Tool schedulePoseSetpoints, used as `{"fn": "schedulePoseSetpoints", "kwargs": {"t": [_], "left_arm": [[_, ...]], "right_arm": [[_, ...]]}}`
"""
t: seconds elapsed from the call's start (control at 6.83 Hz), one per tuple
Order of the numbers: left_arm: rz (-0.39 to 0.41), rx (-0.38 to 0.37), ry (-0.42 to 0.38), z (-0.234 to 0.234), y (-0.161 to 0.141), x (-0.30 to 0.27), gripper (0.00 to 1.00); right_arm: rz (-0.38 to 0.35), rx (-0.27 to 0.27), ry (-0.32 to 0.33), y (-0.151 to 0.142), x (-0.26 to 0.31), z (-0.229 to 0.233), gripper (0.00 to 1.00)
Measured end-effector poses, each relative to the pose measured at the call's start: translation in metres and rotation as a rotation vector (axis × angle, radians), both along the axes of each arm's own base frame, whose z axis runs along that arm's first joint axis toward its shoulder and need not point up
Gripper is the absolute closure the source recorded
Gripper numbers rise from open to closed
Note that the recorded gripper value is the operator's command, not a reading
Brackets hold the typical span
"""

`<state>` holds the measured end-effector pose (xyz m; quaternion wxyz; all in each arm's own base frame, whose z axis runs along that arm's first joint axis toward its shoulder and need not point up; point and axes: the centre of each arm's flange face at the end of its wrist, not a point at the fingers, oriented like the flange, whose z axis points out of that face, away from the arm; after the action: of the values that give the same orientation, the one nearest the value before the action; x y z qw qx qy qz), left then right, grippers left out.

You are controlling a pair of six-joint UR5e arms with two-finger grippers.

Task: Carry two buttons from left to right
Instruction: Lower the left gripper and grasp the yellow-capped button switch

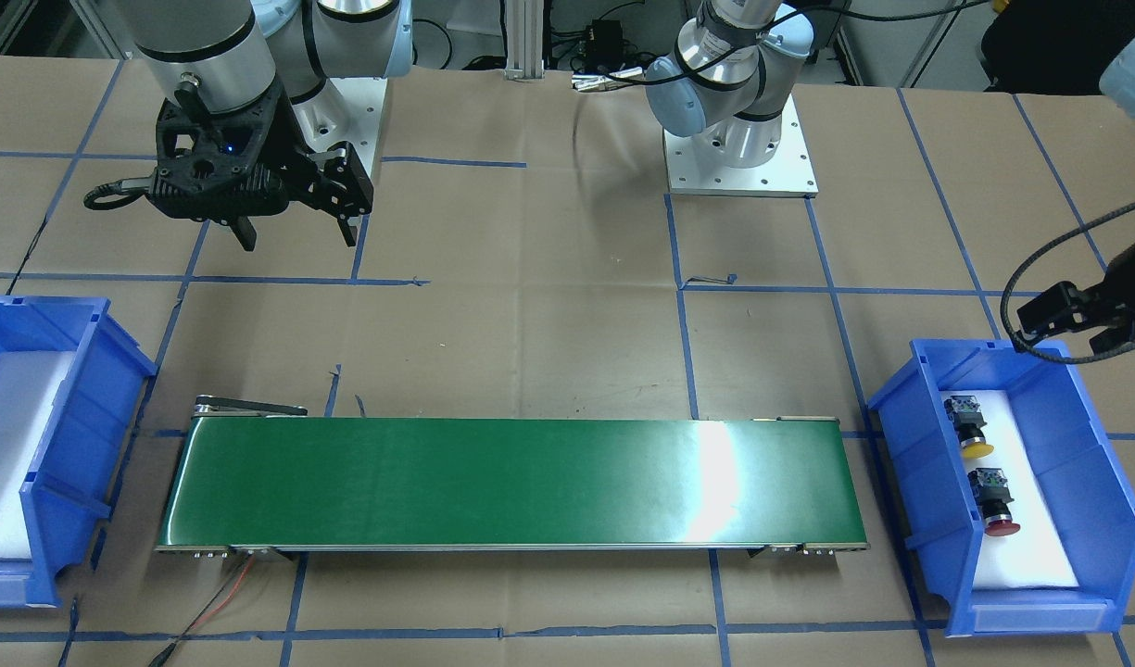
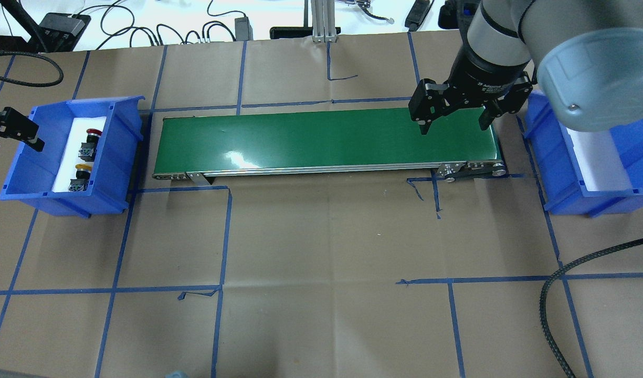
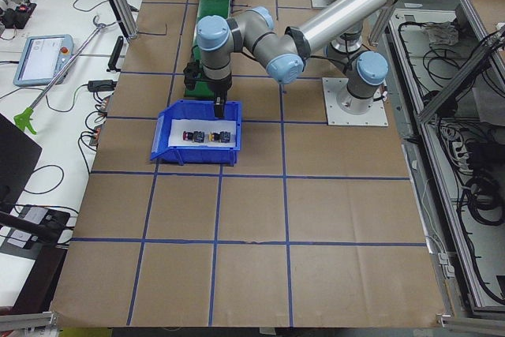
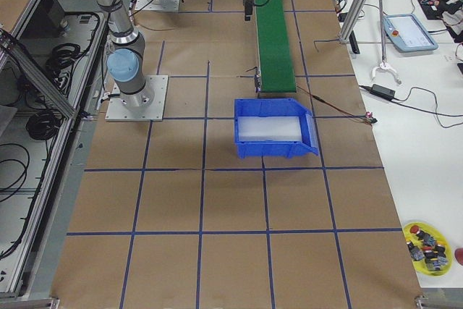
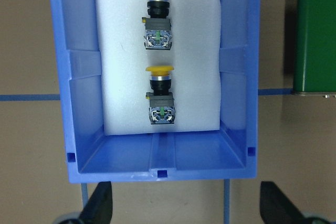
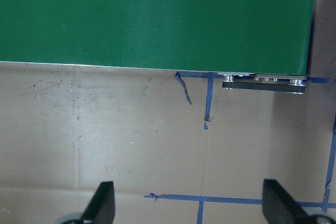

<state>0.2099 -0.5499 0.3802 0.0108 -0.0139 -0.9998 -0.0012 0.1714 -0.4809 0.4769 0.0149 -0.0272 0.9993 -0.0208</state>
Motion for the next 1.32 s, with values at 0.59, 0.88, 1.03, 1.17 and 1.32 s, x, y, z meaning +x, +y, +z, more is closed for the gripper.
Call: {"fn": "schedulePoseSetpoints", "kwargs": {"t": [0.59, 0.88, 1.03, 1.17, 1.32], "left_arm": [[0.002, -0.055, -0.019, -0.081, -0.004, 0.004, 0.01], [0.004, -0.088, -0.043, -0.135, 0.009, -0.003, 0.01], [0.005, -0.094, -0.048, -0.158, 0.014, -0.006, 0.01], [0.008, -0.092, -0.047, -0.174, 0.016, -0.005, 0.00], [0.014, -0.090, -0.046, -0.180, 0.018, -0.002, 0.01]], "right_arm": [[0.000, -0.002, -0.001, 0.000, 0.000, 0.001, 0.00], [0.000, -0.002, -0.001, 0.000, 0.000, 0.001, 0.00], [0.000, -0.001, -0.001, 0.000, 0.000, 0.001, 0.00], [0.000, 0.000, -0.001, 0.000, 0.000, 0.001, 0.00], [0.000, 0.000, -0.001, 0.000, 0.000, 0.000, 0.00]]}}
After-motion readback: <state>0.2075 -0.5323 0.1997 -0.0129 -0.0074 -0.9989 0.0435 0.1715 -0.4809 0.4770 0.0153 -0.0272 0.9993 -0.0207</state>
